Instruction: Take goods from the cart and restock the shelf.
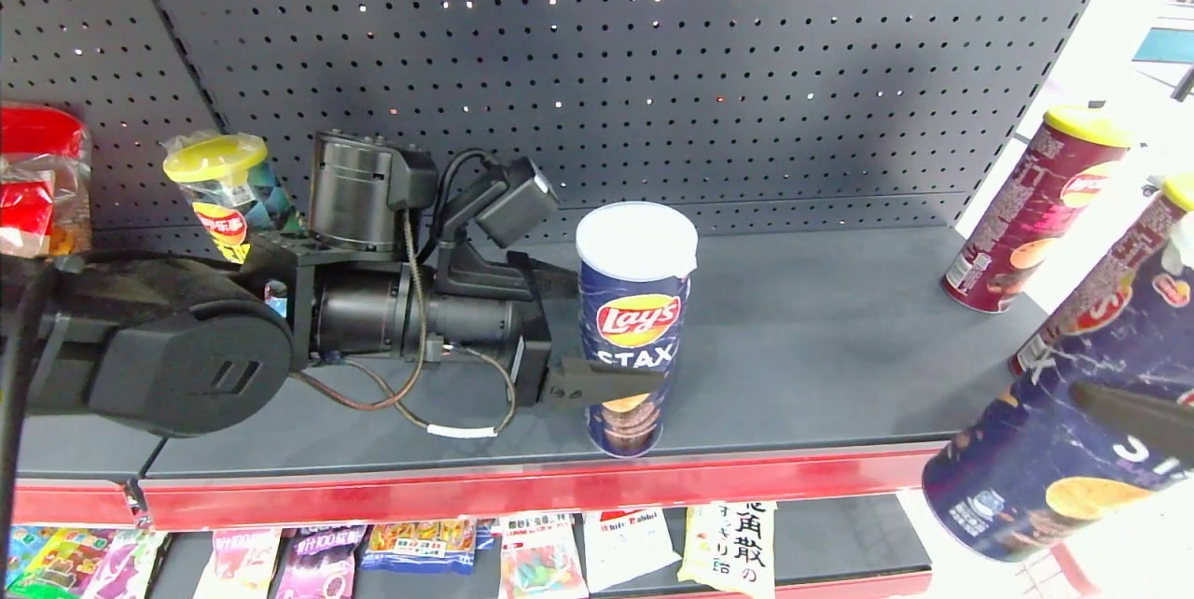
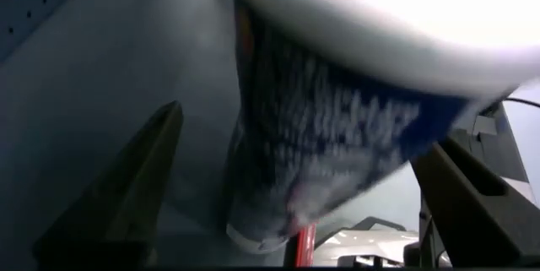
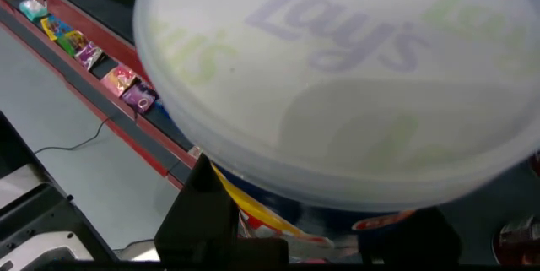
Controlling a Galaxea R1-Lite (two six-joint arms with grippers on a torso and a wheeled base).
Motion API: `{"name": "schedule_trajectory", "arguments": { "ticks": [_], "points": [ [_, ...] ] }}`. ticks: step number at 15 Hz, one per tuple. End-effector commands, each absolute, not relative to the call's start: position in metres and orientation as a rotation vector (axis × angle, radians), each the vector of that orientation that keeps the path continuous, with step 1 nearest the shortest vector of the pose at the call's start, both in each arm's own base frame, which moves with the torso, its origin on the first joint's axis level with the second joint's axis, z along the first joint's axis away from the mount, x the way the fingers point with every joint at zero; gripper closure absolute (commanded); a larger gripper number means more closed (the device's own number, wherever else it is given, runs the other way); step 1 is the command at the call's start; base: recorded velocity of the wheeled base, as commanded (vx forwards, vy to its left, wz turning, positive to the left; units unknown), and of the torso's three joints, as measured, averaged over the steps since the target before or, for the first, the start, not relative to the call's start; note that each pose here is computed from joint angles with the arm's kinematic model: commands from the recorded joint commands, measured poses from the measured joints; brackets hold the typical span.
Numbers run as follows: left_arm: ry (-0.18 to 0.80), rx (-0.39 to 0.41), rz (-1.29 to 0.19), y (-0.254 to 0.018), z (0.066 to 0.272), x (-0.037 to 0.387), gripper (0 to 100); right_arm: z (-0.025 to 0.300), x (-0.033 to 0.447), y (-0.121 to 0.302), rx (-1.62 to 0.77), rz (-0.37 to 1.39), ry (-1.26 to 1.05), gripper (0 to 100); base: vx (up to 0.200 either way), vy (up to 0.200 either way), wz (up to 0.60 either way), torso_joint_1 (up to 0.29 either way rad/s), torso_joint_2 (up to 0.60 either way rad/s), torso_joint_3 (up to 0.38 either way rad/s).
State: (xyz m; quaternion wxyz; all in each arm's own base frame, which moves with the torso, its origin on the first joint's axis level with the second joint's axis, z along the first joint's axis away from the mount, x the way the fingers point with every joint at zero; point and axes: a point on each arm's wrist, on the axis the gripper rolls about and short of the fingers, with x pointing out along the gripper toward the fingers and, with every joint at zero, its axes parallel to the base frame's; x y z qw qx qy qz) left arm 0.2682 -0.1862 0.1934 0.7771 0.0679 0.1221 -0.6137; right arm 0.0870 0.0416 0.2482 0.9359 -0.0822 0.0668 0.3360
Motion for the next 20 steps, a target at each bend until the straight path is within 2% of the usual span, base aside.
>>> {"name": "schedule_trajectory", "arguments": {
  "ticks": [1,4,7,12,15,20],
  "points": [
    [0.271,0.145,-1.300,-0.169,0.194,0.256,0,0.261,0.120,0.058,-0.171,0.713,0.181,100,0.000,0.000,0.00,0.000,0.00,0.000],
    [0.263,0.142,-1.254,-0.150,0.196,0.247,0,0.261,0.153,0.071,-0.170,0.717,0.200,100,0.000,0.000,0.00,0.000,0.00,0.000],
    [0.298,0.132,-1.210,-0.122,0.186,0.216,0,0.256,0.205,0.093,-0.169,0.717,0.171,100,0.000,0.000,0.00,0.000,0.00,0.000],
    [0.320,0.121,-1.145,-0.097,0.178,0.194,0,0.252,0.270,0.125,-0.167,0.758,0.199,100,0.000,0.000,0.00,0.000,0.00,0.000],
    [0.302,0.117,-1.119,-0.090,0.182,0.190,0,0.251,0.295,0.155,-0.166,0.845,0.185,100,0.000,0.000,0.00,0.000,0.00,0.000],
    [0.302,0.113,-1.098,-0.085,0.182,0.189,0,0.242,0.320,0.174,-0.173,0.836,0.193,100,0.000,0.000,0.00,0.000,0.00,0.000]
  ]
}}
